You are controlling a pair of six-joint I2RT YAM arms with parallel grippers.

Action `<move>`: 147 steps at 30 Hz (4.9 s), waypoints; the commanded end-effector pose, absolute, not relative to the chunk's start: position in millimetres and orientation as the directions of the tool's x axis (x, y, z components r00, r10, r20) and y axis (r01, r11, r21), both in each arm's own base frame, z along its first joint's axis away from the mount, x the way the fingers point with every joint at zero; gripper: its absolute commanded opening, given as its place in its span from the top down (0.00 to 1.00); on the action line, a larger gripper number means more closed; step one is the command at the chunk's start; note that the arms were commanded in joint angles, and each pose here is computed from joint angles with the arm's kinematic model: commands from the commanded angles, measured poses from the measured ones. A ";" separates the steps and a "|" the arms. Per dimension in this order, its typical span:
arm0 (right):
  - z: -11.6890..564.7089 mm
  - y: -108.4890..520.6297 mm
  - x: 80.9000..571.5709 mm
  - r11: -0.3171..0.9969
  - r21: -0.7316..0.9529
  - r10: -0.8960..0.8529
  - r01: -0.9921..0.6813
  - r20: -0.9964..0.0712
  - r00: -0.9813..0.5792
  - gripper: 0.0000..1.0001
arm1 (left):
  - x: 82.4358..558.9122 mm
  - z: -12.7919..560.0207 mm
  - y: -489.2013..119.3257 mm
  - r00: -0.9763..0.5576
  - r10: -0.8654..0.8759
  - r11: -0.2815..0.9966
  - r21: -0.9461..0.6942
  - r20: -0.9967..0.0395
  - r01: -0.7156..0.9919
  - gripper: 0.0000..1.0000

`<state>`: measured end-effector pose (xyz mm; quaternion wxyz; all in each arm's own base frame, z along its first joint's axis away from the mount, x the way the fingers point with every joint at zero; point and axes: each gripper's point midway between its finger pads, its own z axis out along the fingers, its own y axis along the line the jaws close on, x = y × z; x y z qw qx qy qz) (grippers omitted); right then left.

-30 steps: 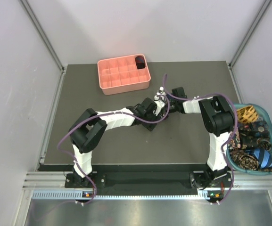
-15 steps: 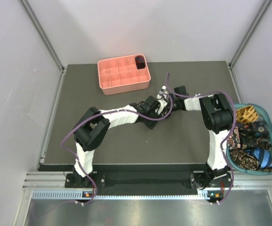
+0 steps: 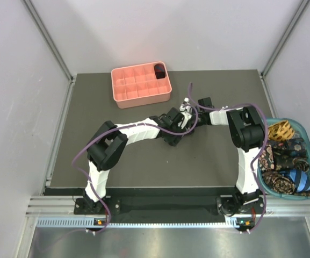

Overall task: Roll the ties
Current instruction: Roll the tie

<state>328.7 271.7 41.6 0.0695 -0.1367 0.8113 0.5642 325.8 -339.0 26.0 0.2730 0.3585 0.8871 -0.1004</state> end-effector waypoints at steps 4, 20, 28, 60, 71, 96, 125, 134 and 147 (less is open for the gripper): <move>2.7 274.0 328.2 0.428 0.830 -0.215 -0.359 -0.292 -0.932 0.92 | 334.5 28.3 -335.8 -0.620 0.542 0.758 0.011 -0.568 0.653 0.43; 18.1 264.2 340.4 0.490 0.779 -0.182 -0.390 -0.346 -0.920 0.57 | 314.3 5.6 -313.3 -0.712 0.531 0.803 0.003 -0.459 0.596 0.62; 46.8 261.1 351.4 0.502 0.764 -0.139 -0.406 -0.393 -0.909 0.54 | 297.4 -3.0 -303.9 -0.737 0.552 0.799 -0.008 -0.390 0.602 0.67; 108.2 199.4 356.6 0.708 0.600 0.101 -0.373 -0.609 -0.787 0.58 | 236.2 -17.8 -257.2 -0.832 0.543 0.836 -0.020 -0.110 0.549 0.74; 90.7 212.5 268.1 0.857 0.293 -0.038 -0.424 -0.785 -0.618 0.60 | 232.4 -18.0 -250.8 -0.812 0.583 0.812 0.011 0.032 0.583 0.73; 92.5 306.1 185.7 0.681 -0.456 -0.645 -0.573 -0.744 -0.175 0.43 | 220.0 -23.8 -252.9 -0.760 0.626 0.776 -0.047 0.173 0.629 0.74; 53.6 328.9 276.2 0.275 -0.870 -0.957 -0.408 -0.208 -0.201 0.28 | 219.1 -21.5 -249.6 -0.739 0.625 0.769 -0.034 0.252 0.639 0.72; 34.7 313.4 290.1 0.280 -0.834 -0.952 -0.476 -0.177 -0.250 0.35 | 225.4 -26.7 -249.3 -0.719 0.627 0.756 -0.011 0.301 0.654 0.72; 3.4 268.9 298.0 0.317 -0.782 -0.909 -0.536 -0.090 -0.407 0.51 | 229.2 -24.1 -251.2 -0.722 0.632 0.754 -0.006 0.283 0.657 0.69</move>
